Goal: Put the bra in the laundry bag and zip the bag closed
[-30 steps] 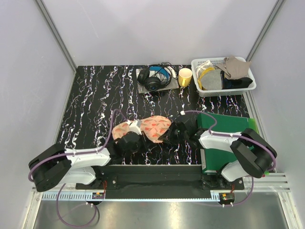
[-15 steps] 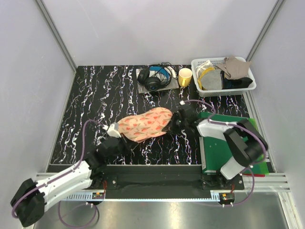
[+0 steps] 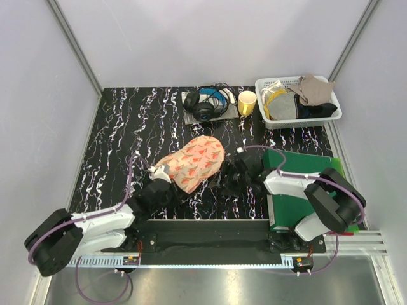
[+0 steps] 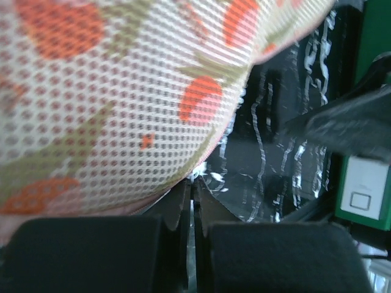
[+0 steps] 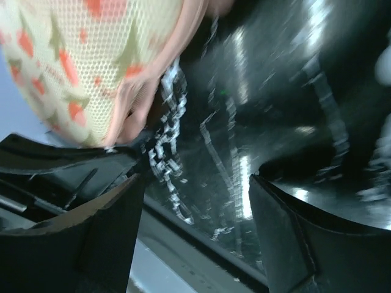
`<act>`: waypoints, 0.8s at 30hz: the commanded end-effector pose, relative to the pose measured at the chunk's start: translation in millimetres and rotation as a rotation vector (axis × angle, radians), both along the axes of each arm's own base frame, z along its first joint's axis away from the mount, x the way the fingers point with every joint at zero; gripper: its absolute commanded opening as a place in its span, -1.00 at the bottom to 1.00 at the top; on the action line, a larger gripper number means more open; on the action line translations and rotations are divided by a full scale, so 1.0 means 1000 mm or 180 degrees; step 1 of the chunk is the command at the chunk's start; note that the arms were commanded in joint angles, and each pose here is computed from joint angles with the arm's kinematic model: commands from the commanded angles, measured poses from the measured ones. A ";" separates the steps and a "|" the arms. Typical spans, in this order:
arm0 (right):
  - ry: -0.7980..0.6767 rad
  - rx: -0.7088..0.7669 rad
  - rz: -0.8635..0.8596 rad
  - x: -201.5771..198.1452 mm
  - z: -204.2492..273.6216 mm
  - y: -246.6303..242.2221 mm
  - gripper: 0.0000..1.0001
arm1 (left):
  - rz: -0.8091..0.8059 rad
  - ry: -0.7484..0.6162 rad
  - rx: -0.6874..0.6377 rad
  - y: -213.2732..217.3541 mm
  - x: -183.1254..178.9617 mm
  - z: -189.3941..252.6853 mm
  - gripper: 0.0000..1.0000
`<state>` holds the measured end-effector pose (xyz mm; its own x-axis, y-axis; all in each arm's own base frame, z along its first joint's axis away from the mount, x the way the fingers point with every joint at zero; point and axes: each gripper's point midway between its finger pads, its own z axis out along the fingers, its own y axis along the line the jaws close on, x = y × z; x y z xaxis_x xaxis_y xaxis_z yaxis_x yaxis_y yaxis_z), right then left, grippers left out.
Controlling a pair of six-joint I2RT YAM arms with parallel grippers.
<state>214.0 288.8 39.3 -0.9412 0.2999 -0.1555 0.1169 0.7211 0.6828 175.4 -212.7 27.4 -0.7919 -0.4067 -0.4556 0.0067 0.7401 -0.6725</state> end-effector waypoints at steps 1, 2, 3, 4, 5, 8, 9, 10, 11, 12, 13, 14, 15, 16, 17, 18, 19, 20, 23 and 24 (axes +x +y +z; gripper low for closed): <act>-0.0215 0.0707 -0.0294 0.001 0.038 0.045 0.54 | -0.0200 -0.0274 -0.0436 -0.041 0.009 0.043 -1.00; -0.0268 0.0839 -0.0302 0.005 0.045 0.054 0.54 | -0.0251 -0.0274 -0.0469 -0.047 0.005 0.046 -1.00; -0.0196 0.0817 -0.0337 0.005 0.037 0.058 0.54 | -0.0243 -0.0277 -0.0468 -0.049 0.004 0.046 -1.00; -0.0204 0.0853 -0.0324 0.005 0.037 0.064 0.53 | -0.0277 -0.0275 -0.0490 -0.052 0.000 0.048 -1.00; -0.0175 0.0874 -0.0340 0.005 0.035 0.066 0.53 | -0.0266 -0.0275 -0.0499 -0.052 -0.001 0.048 -1.00; -0.0122 0.0922 -0.0380 0.008 0.025 0.072 0.48 | -0.0292 -0.0300 -0.0511 -0.055 -0.005 0.052 -1.00; -0.0103 0.0910 -0.0376 0.007 0.019 0.074 0.47 | -0.0298 -0.0299 -0.0500 -0.055 -0.007 0.051 -1.00; -0.0127 0.0957 -0.0379 0.010 0.021 0.076 0.40 | -0.0312 -0.0301 -0.0504 -0.056 -0.008 0.052 -1.00; -0.0102 0.0967 -0.0362 0.010 0.020 0.078 0.33 | -0.0316 -0.0286 -0.0504 -0.056 -0.009 0.051 -1.00; -0.0105 0.0981 -0.0353 0.011 0.018 0.080 0.18 | -0.0322 -0.0275 -0.0502 -0.056 -0.011 0.050 -1.00; -0.0098 0.0991 -0.0361 0.010 0.017 0.080 -0.21 | -0.0322 -0.0260 -0.0482 -0.054 -0.012 0.047 -1.00; -0.0078 0.0974 -0.0403 0.011 0.014 0.077 -0.42 | -0.0303 -0.0265 -0.0479 -0.053 -0.011 0.048 -1.00; -0.0088 0.0969 -0.0434 0.012 0.014 0.073 -0.57 | -0.0276 -0.0264 -0.0443 -0.050 -0.011 0.046 -1.00; -0.0069 0.0915 -0.0460 0.009 0.008 0.066 -0.68 | -0.0246 -0.0234 -0.0321 -0.043 -0.011 0.039 -1.00; -0.0106 0.0914 -0.0452 0.013 0.010 0.059 -0.83 | -0.0186 -0.0279 -0.0273 -0.037 -0.008 0.040 -1.00; -0.0066 0.0852 -0.0423 0.012 0.004 0.053 -0.88 | -0.0152 -0.0275 -0.0203 -0.032 -0.007 0.038 -1.00; -0.0049 0.0836 -0.0393 0.013 0.002 0.047 -0.90 | -0.0071 -0.0269 -0.0073 -0.018 -0.003 0.034 -1.00; -0.0030 0.0839 -0.0257 0.015 -0.001 0.039 -0.92 | -0.0028 -0.0265 -0.0022 -0.010 -0.001 0.031 -1.00; -0.0015 0.0908 0.0171 0.011 -0.002 0.035 -0.92 | 0.0093 -0.0320 0.0149 0.017 0.005 0.024 -1.00; -0.0037 0.0939 0.0232 0.017 0.003 0.036 -0.92 | 0.0091 -0.0337 0.0196 0.021 0.006 0.023 -1.00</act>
